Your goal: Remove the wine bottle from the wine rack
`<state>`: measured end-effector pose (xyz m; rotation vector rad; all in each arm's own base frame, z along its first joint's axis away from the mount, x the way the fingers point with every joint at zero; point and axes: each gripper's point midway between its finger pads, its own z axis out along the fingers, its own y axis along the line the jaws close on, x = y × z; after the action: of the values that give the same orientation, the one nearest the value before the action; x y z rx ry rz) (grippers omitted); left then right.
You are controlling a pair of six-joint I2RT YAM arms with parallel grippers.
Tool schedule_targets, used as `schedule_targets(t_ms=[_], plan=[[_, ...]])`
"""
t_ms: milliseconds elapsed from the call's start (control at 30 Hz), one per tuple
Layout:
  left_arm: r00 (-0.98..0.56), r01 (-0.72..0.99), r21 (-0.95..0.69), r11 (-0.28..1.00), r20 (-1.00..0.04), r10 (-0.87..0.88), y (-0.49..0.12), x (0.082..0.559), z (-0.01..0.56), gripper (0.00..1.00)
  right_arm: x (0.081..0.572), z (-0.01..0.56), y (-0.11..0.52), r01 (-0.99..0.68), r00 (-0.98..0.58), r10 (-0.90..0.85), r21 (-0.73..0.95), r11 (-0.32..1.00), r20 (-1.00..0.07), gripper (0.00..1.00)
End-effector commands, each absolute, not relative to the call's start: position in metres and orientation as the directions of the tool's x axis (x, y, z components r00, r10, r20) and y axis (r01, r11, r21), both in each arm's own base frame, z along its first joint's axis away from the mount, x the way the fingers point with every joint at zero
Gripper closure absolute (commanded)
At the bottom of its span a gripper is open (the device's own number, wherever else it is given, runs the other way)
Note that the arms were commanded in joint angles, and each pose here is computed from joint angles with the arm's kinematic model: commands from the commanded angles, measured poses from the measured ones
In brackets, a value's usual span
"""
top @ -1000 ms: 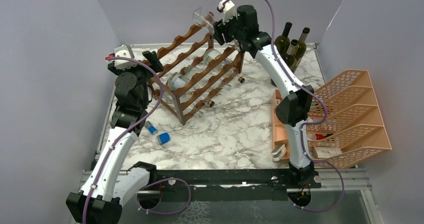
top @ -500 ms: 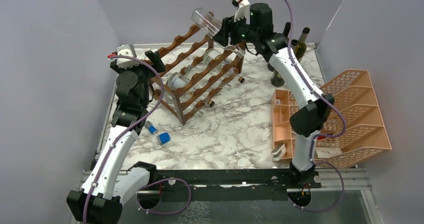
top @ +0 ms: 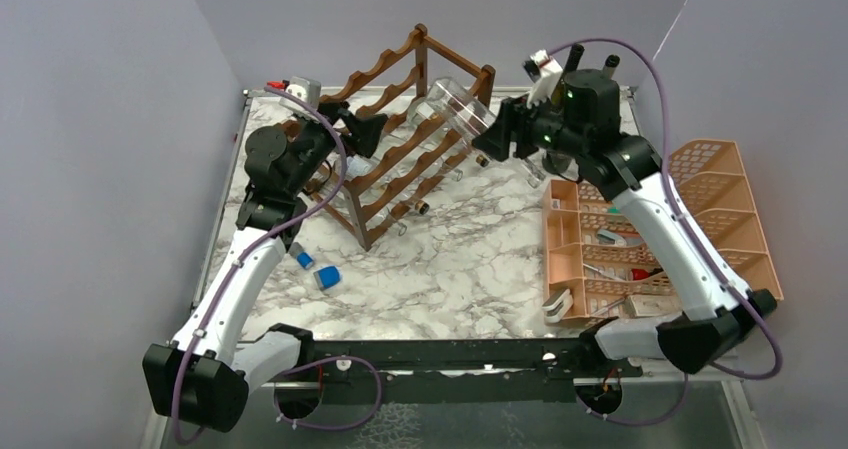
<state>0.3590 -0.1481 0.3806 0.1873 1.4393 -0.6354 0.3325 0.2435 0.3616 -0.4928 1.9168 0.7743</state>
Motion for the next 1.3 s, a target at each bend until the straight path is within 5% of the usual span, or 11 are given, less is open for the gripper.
schedule_targets(t_ms=[0, 367, 767, 967, 1267], plan=[[0.084, 0.758, -0.12, 0.641, -0.957, -0.279, -0.193, 0.314, 0.421, 0.02, 0.3, 0.352, 0.216, -0.576, -0.467, 0.002, 0.305, 0.758, -0.884, 0.95], [0.261, 0.963, 0.255, 0.092, -0.963, -0.064, -0.305, 0.192, 0.349, 0.01, 0.24, 0.3, 0.195, -0.564, -0.605, -0.09, 0.346, 0.749, -0.791, 0.96], [0.568, 0.803, 0.595, 0.029, -0.779, 0.266, -0.353, 0.185, 0.3, 0.01, 0.196, 0.251, 0.206, -0.599, -0.736, -0.212, 0.473, 0.646, -0.643, 0.99], [0.565, 0.809, 0.587, -0.037, -0.758, 0.325, -0.357, 0.189, 0.257, 0.01, 0.183, 0.242, 0.209, -0.612, -0.751, -0.243, 0.51, 0.604, -0.614, 0.99], [0.529, 0.814, 0.58, 0.038, -0.766, 0.366, -0.358, 0.204, 0.222, 0.01, 0.168, 0.229, 0.212, -0.629, -0.763, -0.299, 0.552, 0.547, -0.573, 0.99]])
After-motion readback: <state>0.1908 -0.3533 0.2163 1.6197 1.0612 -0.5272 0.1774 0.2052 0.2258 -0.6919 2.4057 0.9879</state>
